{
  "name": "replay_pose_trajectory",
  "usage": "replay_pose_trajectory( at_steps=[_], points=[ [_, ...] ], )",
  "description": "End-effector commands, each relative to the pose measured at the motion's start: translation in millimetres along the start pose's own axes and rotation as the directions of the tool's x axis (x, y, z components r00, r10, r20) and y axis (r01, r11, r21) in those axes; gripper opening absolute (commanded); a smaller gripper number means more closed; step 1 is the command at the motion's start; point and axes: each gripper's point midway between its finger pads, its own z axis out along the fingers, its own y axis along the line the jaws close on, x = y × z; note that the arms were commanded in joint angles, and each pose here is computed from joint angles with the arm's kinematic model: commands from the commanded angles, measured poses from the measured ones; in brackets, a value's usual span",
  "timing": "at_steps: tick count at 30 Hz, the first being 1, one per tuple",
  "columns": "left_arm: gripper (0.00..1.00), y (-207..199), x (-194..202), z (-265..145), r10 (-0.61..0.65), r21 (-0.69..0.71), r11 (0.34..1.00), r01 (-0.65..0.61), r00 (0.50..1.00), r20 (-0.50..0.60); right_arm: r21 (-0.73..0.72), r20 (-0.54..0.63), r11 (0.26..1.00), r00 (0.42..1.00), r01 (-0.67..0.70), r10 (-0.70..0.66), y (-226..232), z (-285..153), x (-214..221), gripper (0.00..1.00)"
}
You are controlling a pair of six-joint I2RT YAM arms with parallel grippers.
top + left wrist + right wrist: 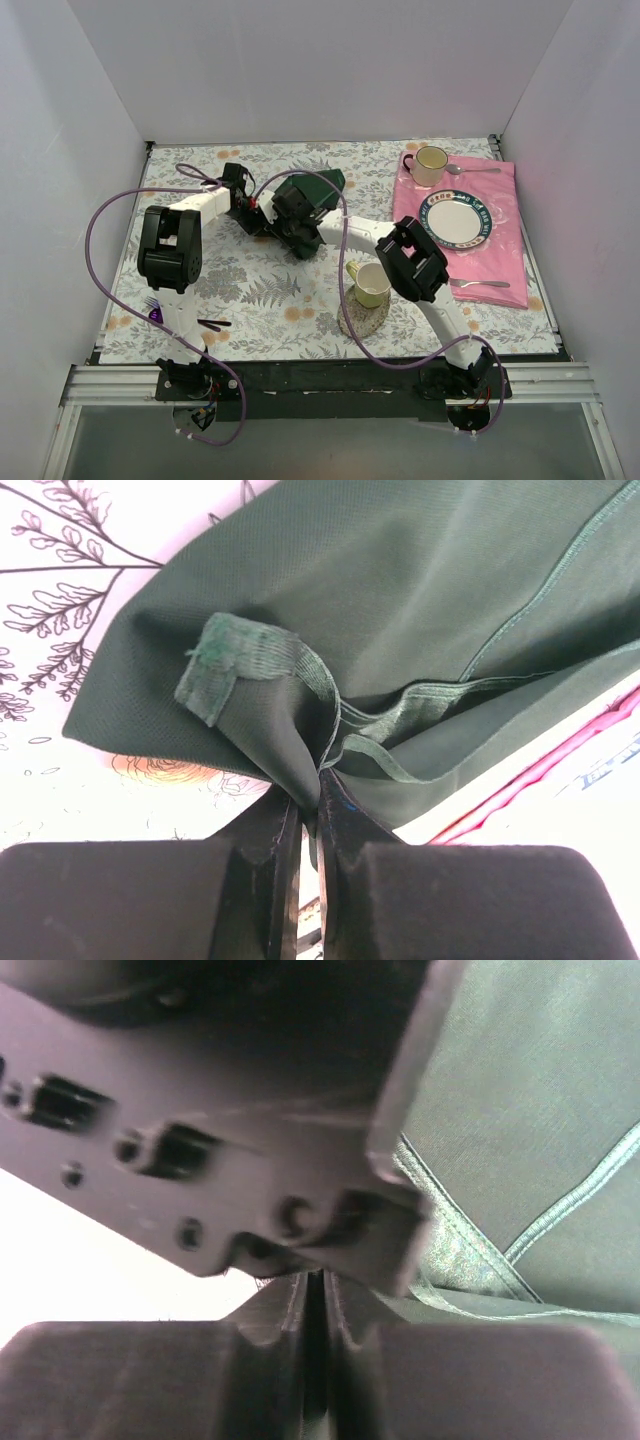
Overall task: Fold the napkin, place the utensils inside, and roll it up
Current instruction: Roll the napkin with the utensil
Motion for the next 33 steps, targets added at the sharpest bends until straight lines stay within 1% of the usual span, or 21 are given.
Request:
replay_pose_trajectory(
  at_steps=[1, 2, 3, 4, 5, 6, 7, 8, 11, 14, 15, 17, 18, 20, 21, 23, 24, 25, 27, 29, 33],
  points=[
    [0.00, -18, -9, -18, 0.072, 0.039, 0.997, -0.073, 0.997, 0.031, -0.130, -0.008, 0.983, 0.992, -0.127, 0.127, 1, 3, 9, 0.06],
    [0.00, -18, -13, -20, 0.083, 0.033, 0.996, -0.085, 0.995, 0.056, -0.157, -0.006, 0.975, 0.987, -0.159, 0.160, -5, 2, 11, 0.01],
    [0.00, -23, -16, -25, 0.103, 0.047, 0.993, -0.107, 0.992, 0.077, -0.195, -0.004, 0.962, 0.981, -0.191, 0.194, -5, 1, 10, 0.01],
    [0.04, -27, -18, -29, 0.117, 0.054, 0.991, -0.122, 0.989, 0.094, -0.284, -0.014, 0.930, 0.971, -0.233, 0.239, 5, 0, 10, 0.01],
    [0.09, -27, -20, -31, 0.132, 0.057, 0.989, -0.138, 0.985, 0.108, -0.313, -0.012, 0.912, 0.961, -0.266, 0.277, -2, -1, 9, 0.01],
    [0.16, -34, -23, -37, 0.146, 0.079, 0.984, -0.158, 0.980, 0.137, -0.350, -0.014, 0.893, 0.954, -0.285, 0.299, -2, -2, 8, 0.01],
    [0.31, -37, -25, -41, 0.152, 0.089, 0.982, -0.167, 0.976, 0.154, -0.425, -0.019, 0.852, 0.944, -0.306, 0.330, 5, -3, 8, 0.01],
    [0.37, -40, -27, -43, 0.162, 0.095, 0.979, -0.180, 0.972, 0.168, -0.437, -0.034, 0.824, 0.922, -0.360, 0.385, -3, -4, 9, 0.01],
    [0.52, -49, -29, -59, 0.183, 0.121, 0.969, -0.213, 0.958, 0.221, -0.508, -0.087, 0.746, 0.887, -0.431, 0.453, -4, -2, 17, 0.01],
    [0.56, -57, -27, -79, 0.196, 0.174, 0.952, -0.253, 0.937, 0.288, -0.560, -0.116, 0.681, 0.859, -0.472, 0.499, -7, 1, 20, 0.01],
    [0.55, -63, -25, -84, 0.207, 0.199, 0.940, -0.275, 0.929, 0.307, -0.562, -0.145, 0.650, 0.835, -0.511, 0.531, -7, 4, 25, 0.01],
    [0.52, -57, -14, -85, 0.209, 0.214, 0.936, -0.278, 0.932, 0.297, -0.580, -0.167, 0.607, 0.809, -0.543, 0.564, -8, 3, 26, 0.01],
    [0.46, -58, -10, -84, 0.208, 0.237, 0.929, -0.282, 0.933, 0.295, -0.582, -0.186, 0.583, 0.791, -0.567, 0.583, -8, 5, 29, 0.01],
    [0.38, -52, 5, -75, 0.193, 0.276, 0.925, -0.260, 0.950, 0.246, -0.594, -0.206, 0.546, 0.767, -0.591, 0.607, -9, 4, 29, 0.01],
    [0.29, -56, 5, -73, 0.193, 0.304, 0.914, -0.267, 0.948, 0.252, -0.599, -0.208, 0.533, 0.759, -0.597, 0.617, -11, 5, 30, 0.01],
    [0.21, -55, 14, -65, 0.172, 0.344, 0.909, -0.235, 0.964, 0.203, -0.603, -0.244, 0.483, 0.723, -0.635, 0.647, -12, 4, 31, 0.01],
    [0.16, -58, 12, -61, 0.169, 0.363, 0.902, -0.234, 0.965, 0.201, -0.603, -0.262, 0.461, 0.708, -0.650, 0.656, -12, 6, 35, 0.01],
    [0.09, -60, 14, -58, 0.167, 0.376, 0.898, -0.230, 0.967, 0.193, -0.602, -0.283, 0.439, 0.692, -0.667, 0.664, -10, 6, 36, 0.01],
    [0.01, -61, 12, -51, 0.151, 0.393, 0.894, -0.214, 0.971, 0.186, -0.591, -0.297, 0.423, 0.672, -0.687, 0.678, -15, 8, 41, 0.01],
    [0.00, -60, 11, -47, 0.134, 0.400, 0.896, -0.195, 0.975, 0.177, -0.580, -0.306, 0.409, 0.654, -0.704, 0.692, -18, 8, 43, 0.01],
    [0.00, -58, 10, -40, 0.112, 0.411, 0.893, -0.181, 0.976, 0.186, -0.573, -0.300, 0.414, 0.652, -0.707, 0.697, -21, 7, 42, 0.01]
  ],
)
